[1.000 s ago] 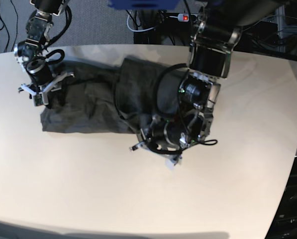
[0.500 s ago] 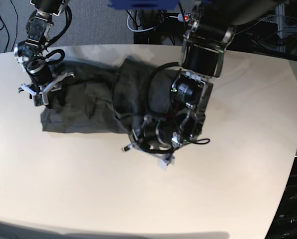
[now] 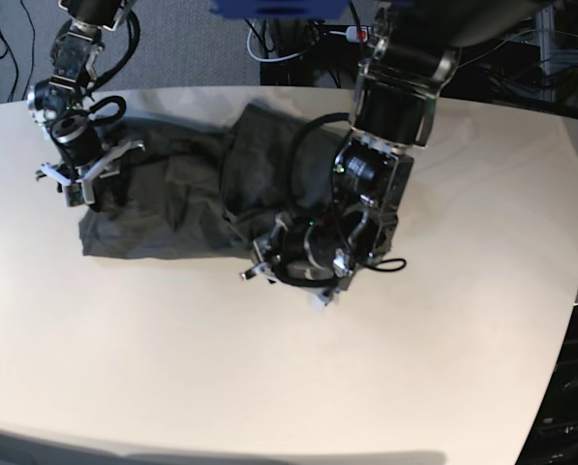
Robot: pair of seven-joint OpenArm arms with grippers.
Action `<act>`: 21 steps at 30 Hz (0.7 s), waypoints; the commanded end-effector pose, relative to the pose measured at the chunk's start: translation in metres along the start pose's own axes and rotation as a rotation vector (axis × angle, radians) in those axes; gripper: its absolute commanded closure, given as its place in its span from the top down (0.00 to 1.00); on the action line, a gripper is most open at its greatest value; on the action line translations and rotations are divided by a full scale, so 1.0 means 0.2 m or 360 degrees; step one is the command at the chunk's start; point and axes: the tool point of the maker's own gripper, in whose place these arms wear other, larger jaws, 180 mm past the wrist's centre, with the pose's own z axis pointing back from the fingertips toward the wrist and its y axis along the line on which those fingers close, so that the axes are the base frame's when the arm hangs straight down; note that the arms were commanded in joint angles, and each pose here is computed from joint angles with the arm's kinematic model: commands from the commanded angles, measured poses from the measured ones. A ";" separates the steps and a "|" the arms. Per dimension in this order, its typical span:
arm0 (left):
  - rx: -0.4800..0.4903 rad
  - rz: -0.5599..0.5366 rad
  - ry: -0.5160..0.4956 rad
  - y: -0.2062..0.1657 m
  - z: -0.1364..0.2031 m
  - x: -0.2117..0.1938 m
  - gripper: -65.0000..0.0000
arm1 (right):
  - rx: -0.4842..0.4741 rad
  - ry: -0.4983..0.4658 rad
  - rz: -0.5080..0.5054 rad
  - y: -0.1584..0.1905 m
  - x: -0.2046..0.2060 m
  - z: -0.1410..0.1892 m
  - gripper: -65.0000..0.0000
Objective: Fold the T-shirt properly
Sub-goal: 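Pull the held edge across the shirt and lower it with the left gripper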
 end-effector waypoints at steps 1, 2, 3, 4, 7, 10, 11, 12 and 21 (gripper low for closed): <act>-0.0075 -0.0032 -0.0045 -0.10 0.03 0.06 0.32 | 0.0042 0.0207 0.0078 0.03 -0.13 0.02 0.37; -0.0084 -0.0026 -0.0059 -0.11 0.03 0.07 0.32 | 0.0042 0.0207 0.0078 0.03 -0.13 0.02 0.37; -0.0100 -0.0037 -0.0083 -0.12 0.05 0.09 0.33 | 0.0042 0.0207 0.0078 0.03 -0.13 0.02 0.37; -0.0119 -0.0054 -0.0103 -0.15 0.06 0.10 0.33 | 0.0041 0.0207 0.0080 0.03 -0.13 0.02 0.37; -0.0220 -0.0123 -0.0162 -0.26 0.13 0.14 0.33 | 0.0041 0.0207 0.0080 0.03 -0.13 0.02 0.37; -0.0424 -0.0170 -0.0197 -0.38 0.22 0.14 0.33 | 0.0041 0.0207 0.0080 0.03 -0.13 0.02 0.37; -0.0453 -0.0171 -0.0217 -0.38 0.26 0.15 0.33 | 0.0041 0.0207 0.0080 0.03 -0.13 0.02 0.37; -0.0476 -0.0170 -0.0233 -0.38 0.28 0.16 0.33 | 0.0041 0.0207 0.0080 0.03 -0.13 0.02 0.37; -0.0369 -0.0157 -0.0199 -0.13 0.32 0.16 0.32 | 0.0041 0.0207 0.0080 0.03 -0.13 0.02 0.37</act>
